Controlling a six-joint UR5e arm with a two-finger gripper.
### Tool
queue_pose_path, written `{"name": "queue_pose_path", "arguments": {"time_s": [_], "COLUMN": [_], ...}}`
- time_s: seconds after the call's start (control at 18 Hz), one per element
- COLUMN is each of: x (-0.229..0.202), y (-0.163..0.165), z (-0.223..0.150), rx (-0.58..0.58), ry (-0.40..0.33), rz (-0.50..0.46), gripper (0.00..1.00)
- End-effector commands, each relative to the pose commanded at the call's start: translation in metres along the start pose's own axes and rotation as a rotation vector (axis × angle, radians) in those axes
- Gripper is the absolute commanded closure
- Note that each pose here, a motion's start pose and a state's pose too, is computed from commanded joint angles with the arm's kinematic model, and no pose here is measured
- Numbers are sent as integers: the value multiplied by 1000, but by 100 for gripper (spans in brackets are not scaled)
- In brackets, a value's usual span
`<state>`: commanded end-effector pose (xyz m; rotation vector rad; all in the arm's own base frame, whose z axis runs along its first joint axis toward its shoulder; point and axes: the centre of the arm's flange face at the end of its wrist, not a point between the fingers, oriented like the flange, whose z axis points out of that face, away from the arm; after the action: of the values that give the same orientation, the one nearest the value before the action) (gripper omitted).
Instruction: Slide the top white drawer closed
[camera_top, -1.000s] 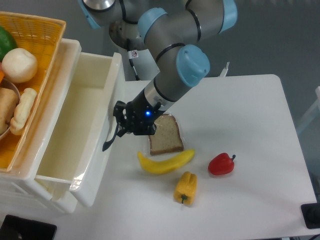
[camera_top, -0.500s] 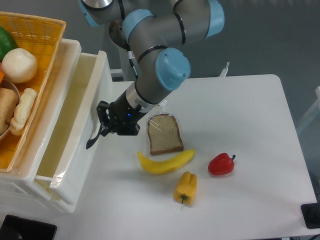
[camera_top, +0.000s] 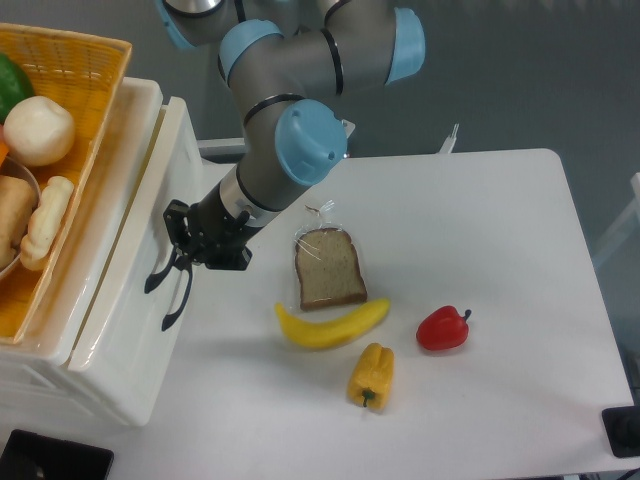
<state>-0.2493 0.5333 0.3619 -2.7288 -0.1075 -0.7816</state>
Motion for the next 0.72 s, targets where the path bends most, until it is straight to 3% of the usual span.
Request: {"name": "queue_pose_path", "arguments": {"time_s": [0.39,0.56,0.67,0.72], "x": [5,-2,-10,-19], "y": [-2,0,2,4], "z": [5,1,-7,-19], "rx": [-8,0,11,28], "ry": [2,-2,-12,-23], "rz": [-4,-6,-14,-17], "gripper": [100,83,51,26]}}
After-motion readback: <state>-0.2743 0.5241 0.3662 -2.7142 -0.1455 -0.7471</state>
